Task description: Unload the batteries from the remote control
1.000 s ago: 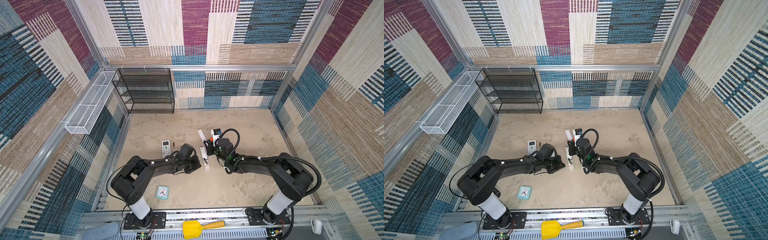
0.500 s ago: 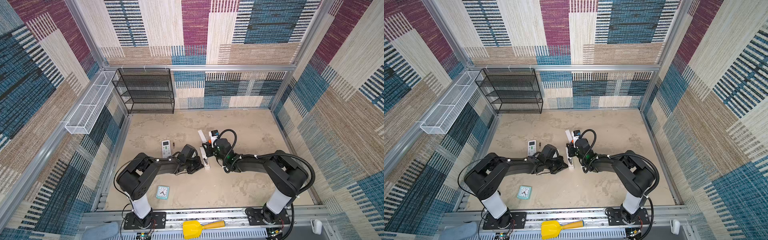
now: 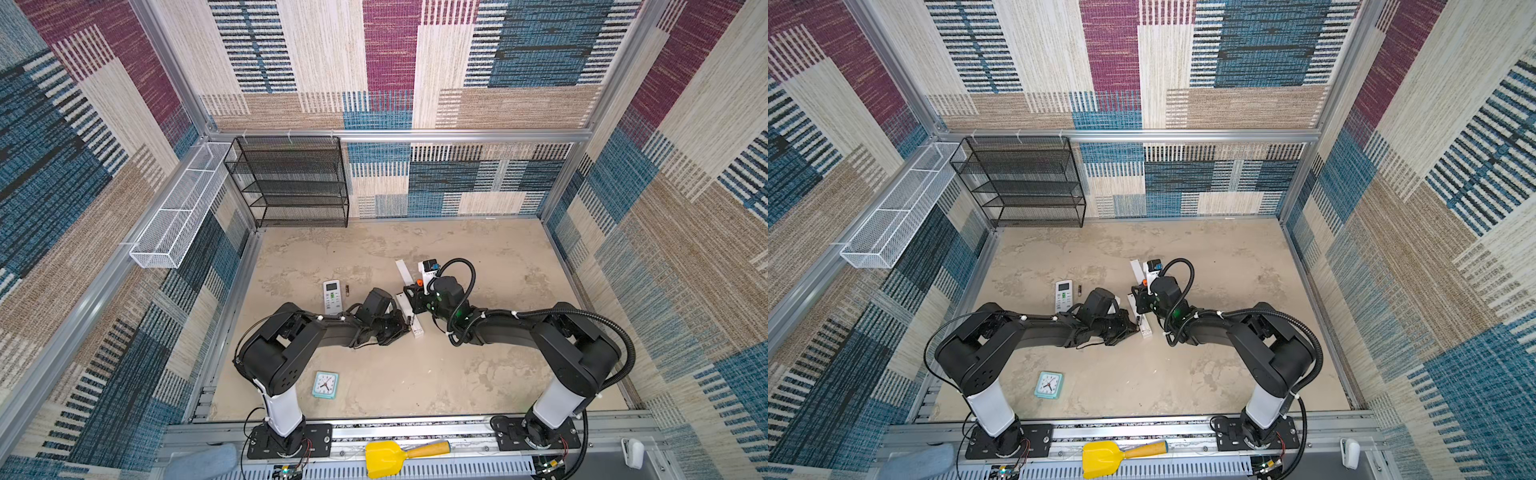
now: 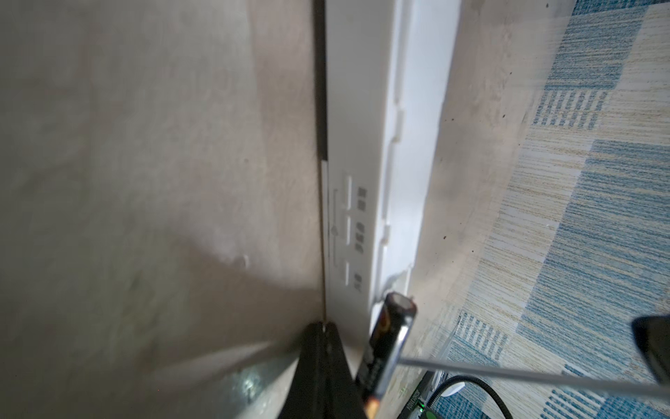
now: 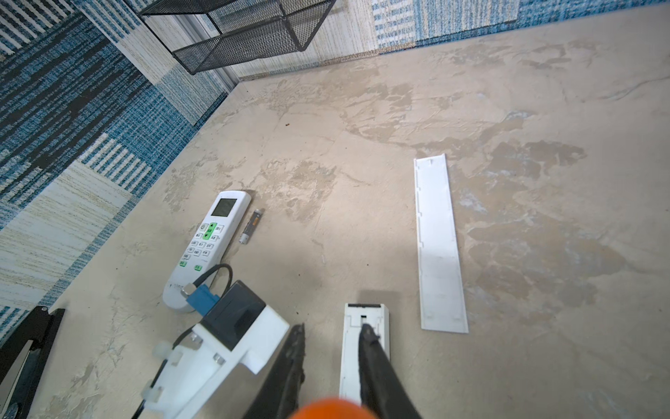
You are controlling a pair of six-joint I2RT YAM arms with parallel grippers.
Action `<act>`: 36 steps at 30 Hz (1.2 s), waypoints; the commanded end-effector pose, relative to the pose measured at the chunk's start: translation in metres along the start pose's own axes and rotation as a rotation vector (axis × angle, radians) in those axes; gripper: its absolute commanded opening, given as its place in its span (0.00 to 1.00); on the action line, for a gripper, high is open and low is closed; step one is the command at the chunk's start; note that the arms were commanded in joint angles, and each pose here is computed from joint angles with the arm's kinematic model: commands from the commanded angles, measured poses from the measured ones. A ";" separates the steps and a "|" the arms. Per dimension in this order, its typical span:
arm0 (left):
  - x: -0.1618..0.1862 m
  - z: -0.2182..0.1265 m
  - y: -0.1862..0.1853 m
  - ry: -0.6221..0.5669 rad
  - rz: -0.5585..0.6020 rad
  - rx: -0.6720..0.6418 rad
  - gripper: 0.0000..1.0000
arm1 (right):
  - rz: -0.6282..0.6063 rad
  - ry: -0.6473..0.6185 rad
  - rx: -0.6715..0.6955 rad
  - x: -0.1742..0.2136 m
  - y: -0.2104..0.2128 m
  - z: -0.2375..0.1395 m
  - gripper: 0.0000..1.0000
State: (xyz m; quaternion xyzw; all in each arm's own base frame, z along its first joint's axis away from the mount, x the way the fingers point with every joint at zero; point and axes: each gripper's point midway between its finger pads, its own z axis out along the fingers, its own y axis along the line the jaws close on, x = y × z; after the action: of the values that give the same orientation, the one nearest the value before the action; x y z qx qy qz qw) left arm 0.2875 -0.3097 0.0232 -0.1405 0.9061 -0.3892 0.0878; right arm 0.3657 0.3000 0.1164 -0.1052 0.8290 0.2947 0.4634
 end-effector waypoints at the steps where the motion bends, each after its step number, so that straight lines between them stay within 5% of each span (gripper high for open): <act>1: 0.001 0.001 0.011 -0.004 -0.029 -0.032 0.00 | 0.016 -0.029 -0.031 -0.008 0.007 0.000 0.00; 20: -0.013 -0.029 0.020 -0.050 0.005 -0.113 0.15 | -0.015 -0.088 0.050 -0.048 -0.011 -0.018 0.00; 27: -0.046 -0.074 -0.004 -0.139 0.149 -0.187 0.22 | 0.026 0.068 0.124 -0.056 -0.072 -0.037 0.00; 34: -0.113 -0.160 0.010 -0.332 0.310 -0.432 0.43 | 0.046 0.313 0.297 -0.010 -0.146 -0.076 0.07; 36: -0.128 -0.177 0.025 -0.360 0.311 -0.505 0.58 | 0.067 0.328 0.326 -0.001 -0.158 -0.086 0.11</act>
State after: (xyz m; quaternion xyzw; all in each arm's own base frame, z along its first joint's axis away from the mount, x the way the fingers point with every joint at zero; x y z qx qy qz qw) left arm 0.3640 -0.1763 0.1451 -0.1158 0.9306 -0.2113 0.2755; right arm 0.3988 0.1361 0.1094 -0.0381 0.9126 0.1677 0.3709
